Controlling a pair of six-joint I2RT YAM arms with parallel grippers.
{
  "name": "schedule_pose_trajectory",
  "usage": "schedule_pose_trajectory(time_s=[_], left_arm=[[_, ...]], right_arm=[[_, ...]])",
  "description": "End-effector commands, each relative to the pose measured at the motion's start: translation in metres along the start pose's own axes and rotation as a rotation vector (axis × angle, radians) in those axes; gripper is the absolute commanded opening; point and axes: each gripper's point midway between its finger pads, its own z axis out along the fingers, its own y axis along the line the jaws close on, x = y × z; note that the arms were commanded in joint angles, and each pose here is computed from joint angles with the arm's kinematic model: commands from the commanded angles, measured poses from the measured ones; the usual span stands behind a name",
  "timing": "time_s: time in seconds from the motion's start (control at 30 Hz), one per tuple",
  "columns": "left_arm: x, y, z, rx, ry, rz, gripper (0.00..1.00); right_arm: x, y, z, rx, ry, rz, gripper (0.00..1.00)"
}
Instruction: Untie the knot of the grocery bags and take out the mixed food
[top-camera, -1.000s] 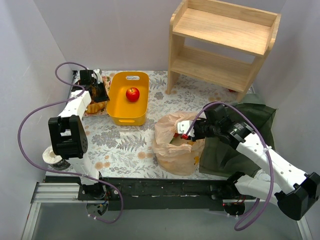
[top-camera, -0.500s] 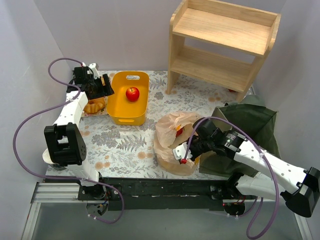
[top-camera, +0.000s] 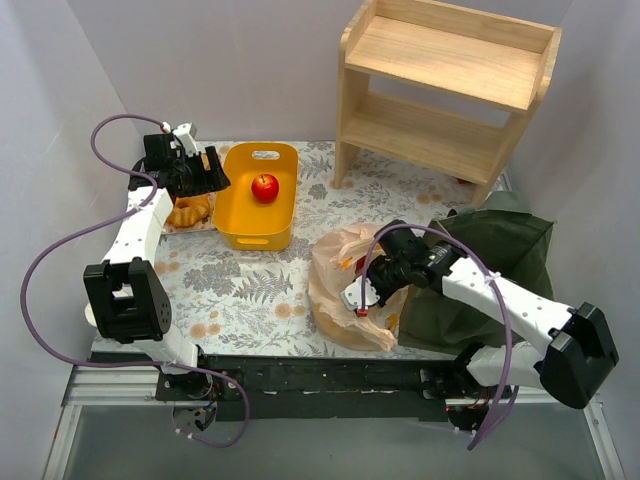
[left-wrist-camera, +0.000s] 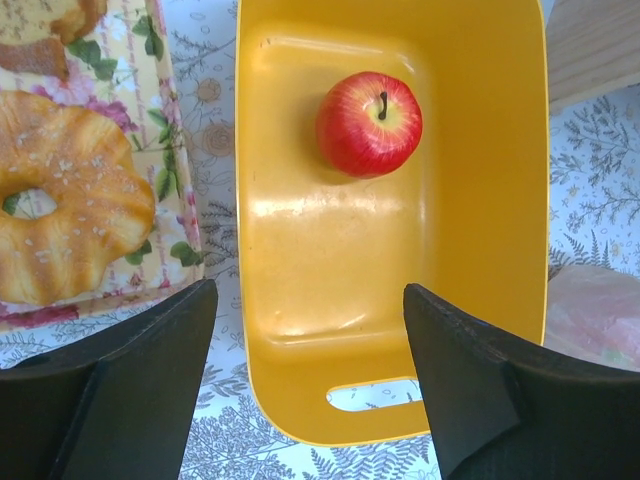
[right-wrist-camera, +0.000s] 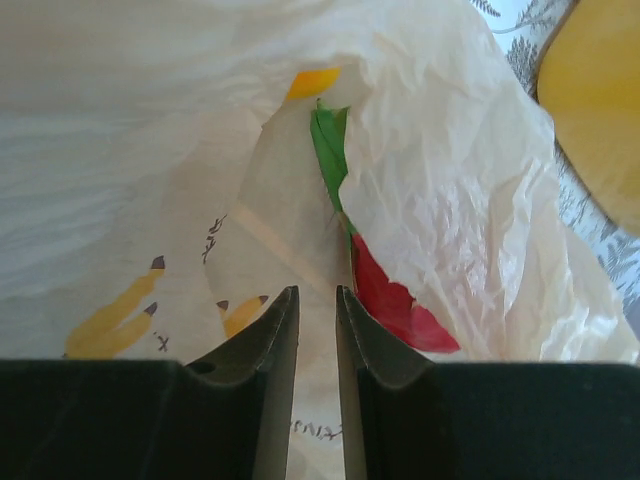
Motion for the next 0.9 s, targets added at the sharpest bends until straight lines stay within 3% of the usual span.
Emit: schedule_pose_trajectory(time_s=[0.0,0.33,0.47,0.57,0.73,0.8,0.87], left_arm=[[-0.003,-0.008,-0.019,0.020,-0.025,0.022,0.75],[0.015,-0.008,-0.029,0.016,-0.002,0.024,0.75],[0.020,-0.009,-0.035,0.013,0.001,0.029,0.75],[0.026,-0.007,-0.036,0.008,0.013,0.033,0.76],[0.031,-0.006,-0.036,0.007,0.023,0.028,0.76],[0.031,-0.005,-0.036,0.009,0.025,0.024,0.76],[0.032,-0.005,-0.036,0.009,0.028,0.023,0.76]], right_arm=[[0.002,-0.009,0.019,-0.018,-0.030,-0.144,0.29],[0.003,-0.033,0.061,-0.090,-0.093,-0.219,0.31],[-0.010,-0.041,0.068,-0.059,-0.158,-0.318,0.50],[-0.013,-0.030,0.075,-0.084,-0.186,-0.355,0.58],[-0.001,-0.005,0.095,-0.228,-0.184,-0.355,0.64],[0.007,-0.002,0.107,-0.247,-0.158,-0.342,0.69],[0.014,-0.002,0.115,-0.243,-0.128,-0.342,0.68]])
